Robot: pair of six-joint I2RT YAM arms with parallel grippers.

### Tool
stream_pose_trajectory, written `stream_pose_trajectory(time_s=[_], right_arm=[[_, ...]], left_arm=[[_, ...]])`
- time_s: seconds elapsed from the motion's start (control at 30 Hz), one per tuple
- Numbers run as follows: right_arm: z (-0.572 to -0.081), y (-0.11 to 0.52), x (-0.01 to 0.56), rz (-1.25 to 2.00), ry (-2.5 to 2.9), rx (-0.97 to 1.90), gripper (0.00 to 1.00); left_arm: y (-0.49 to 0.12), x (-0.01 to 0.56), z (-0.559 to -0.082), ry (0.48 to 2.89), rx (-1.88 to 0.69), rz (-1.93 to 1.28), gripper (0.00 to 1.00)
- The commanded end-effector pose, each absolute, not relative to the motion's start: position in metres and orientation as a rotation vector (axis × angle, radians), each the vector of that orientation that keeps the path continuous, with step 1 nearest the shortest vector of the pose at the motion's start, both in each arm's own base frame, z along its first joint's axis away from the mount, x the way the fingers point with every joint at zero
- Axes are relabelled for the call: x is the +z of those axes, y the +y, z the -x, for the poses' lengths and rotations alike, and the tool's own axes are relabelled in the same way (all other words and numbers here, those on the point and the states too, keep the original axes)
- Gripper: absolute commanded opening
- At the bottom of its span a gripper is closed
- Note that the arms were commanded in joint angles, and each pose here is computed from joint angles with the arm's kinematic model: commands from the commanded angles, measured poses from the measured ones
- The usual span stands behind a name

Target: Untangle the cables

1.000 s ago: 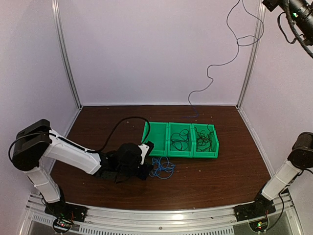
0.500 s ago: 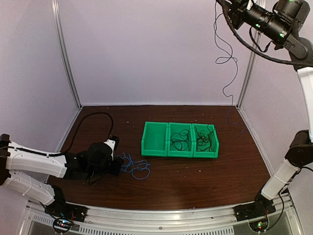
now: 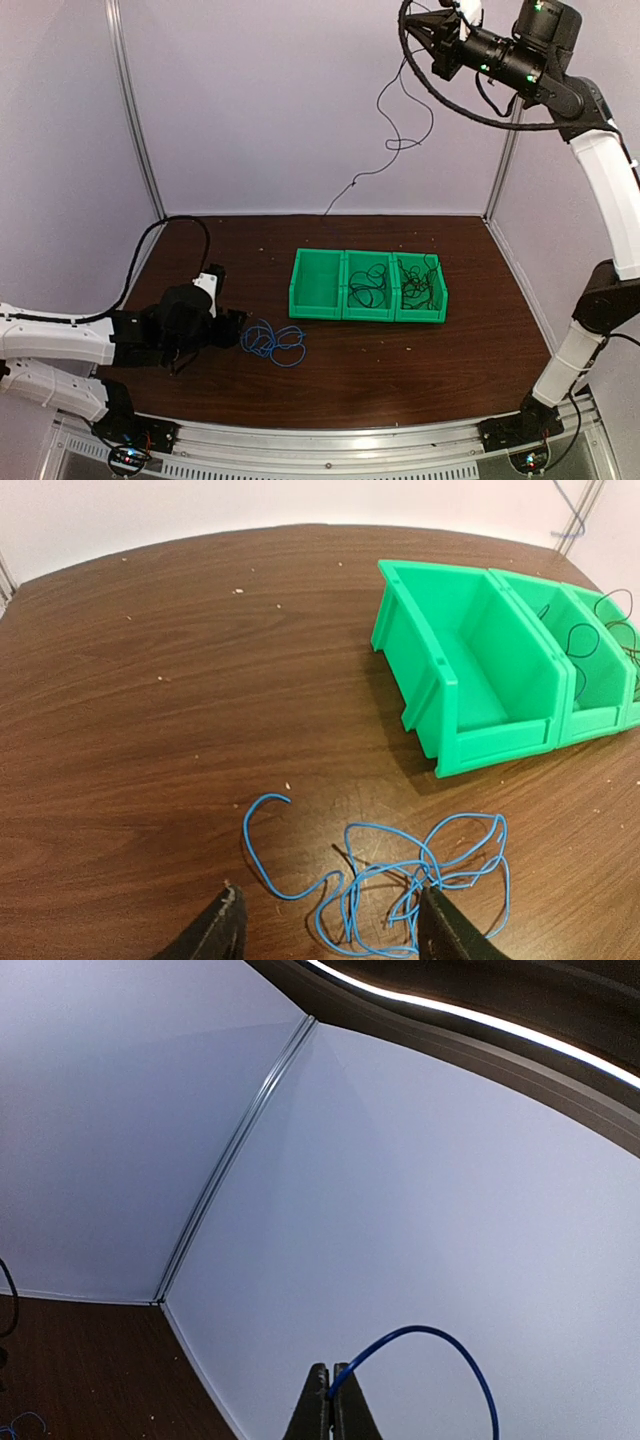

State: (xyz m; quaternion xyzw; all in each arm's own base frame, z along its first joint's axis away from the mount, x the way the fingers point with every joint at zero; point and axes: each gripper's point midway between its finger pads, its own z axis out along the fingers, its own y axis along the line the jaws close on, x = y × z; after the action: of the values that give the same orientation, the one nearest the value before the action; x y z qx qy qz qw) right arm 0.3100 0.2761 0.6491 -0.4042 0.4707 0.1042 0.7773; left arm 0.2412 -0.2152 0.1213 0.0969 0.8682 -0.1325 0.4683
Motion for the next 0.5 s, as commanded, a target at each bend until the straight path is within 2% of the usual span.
stream_pose_trajectory(time_s=[0.0,0.23,0.47], right_arm=[[-0.333,0.297,0.623,0.919,1.06,0.222,0.0],[-0.351,0.311,0.594,0.969,1.117,0.216,0.0],[-0.372,0.322,0.523,1.07,1.257,0.187,0.0]], left_arm=[[-0.2,0.146,-0.248,2.05,-0.284,-0.164,0.59],[-0.176,0.168,-0.25,1.963,-0.25,-0.069,0.6],[-0.174,0.173,-0.251,1.944,-0.246,-0.061,0.61]])
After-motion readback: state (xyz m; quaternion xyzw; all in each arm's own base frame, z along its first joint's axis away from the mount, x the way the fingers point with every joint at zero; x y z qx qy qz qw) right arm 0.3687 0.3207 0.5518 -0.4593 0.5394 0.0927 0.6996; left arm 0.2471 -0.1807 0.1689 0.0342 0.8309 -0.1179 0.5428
